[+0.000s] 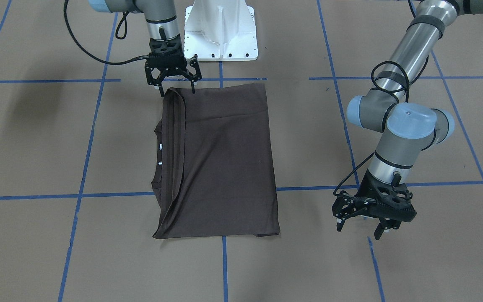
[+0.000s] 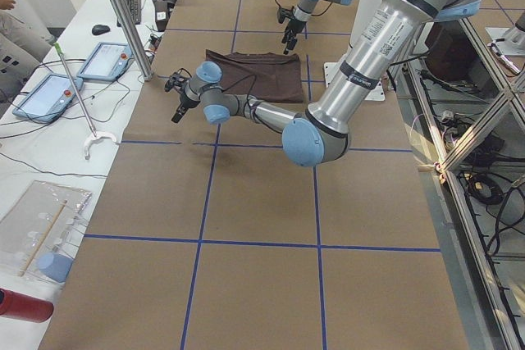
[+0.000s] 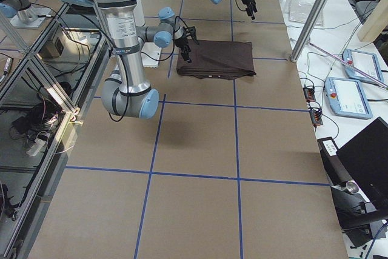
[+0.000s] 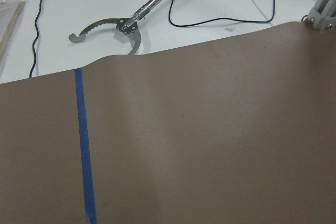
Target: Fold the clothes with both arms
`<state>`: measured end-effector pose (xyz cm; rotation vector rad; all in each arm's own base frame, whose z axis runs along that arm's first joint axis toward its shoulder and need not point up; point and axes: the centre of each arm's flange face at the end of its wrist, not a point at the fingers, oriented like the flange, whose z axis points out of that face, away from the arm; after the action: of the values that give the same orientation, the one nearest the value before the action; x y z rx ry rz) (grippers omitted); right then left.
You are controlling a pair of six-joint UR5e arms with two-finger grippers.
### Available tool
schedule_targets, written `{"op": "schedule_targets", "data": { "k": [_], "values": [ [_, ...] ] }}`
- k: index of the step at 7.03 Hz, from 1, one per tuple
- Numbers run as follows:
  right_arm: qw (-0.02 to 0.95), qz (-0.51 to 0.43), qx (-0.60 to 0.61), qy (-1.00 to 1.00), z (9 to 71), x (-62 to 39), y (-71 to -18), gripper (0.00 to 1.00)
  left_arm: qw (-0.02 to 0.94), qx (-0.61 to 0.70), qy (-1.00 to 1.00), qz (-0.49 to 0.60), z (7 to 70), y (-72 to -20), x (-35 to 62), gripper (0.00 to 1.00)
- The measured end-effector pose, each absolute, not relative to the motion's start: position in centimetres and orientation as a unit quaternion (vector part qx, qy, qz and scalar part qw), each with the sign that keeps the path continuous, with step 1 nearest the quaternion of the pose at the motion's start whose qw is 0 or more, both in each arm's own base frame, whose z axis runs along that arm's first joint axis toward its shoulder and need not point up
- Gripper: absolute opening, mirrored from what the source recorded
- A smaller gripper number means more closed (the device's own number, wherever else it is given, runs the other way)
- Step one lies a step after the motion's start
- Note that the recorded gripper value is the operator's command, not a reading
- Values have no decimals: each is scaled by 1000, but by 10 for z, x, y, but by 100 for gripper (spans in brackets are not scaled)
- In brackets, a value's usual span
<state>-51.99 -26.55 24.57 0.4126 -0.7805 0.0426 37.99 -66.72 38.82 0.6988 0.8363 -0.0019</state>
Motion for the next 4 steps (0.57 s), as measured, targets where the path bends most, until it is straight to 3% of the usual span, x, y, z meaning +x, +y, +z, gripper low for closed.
{"op": "schedule_targets", "data": {
  "k": [1, 4],
  "values": [
    [909, -9, 206, -363, 245, -530, -261, 51, 855, 332, 399, 0, 388, -666, 382, 100],
    [915, -100, 197, -336, 255, -546, -257, 47, 855, 330, 400, 4, 389, -662, 389, 100]
  ]
}}
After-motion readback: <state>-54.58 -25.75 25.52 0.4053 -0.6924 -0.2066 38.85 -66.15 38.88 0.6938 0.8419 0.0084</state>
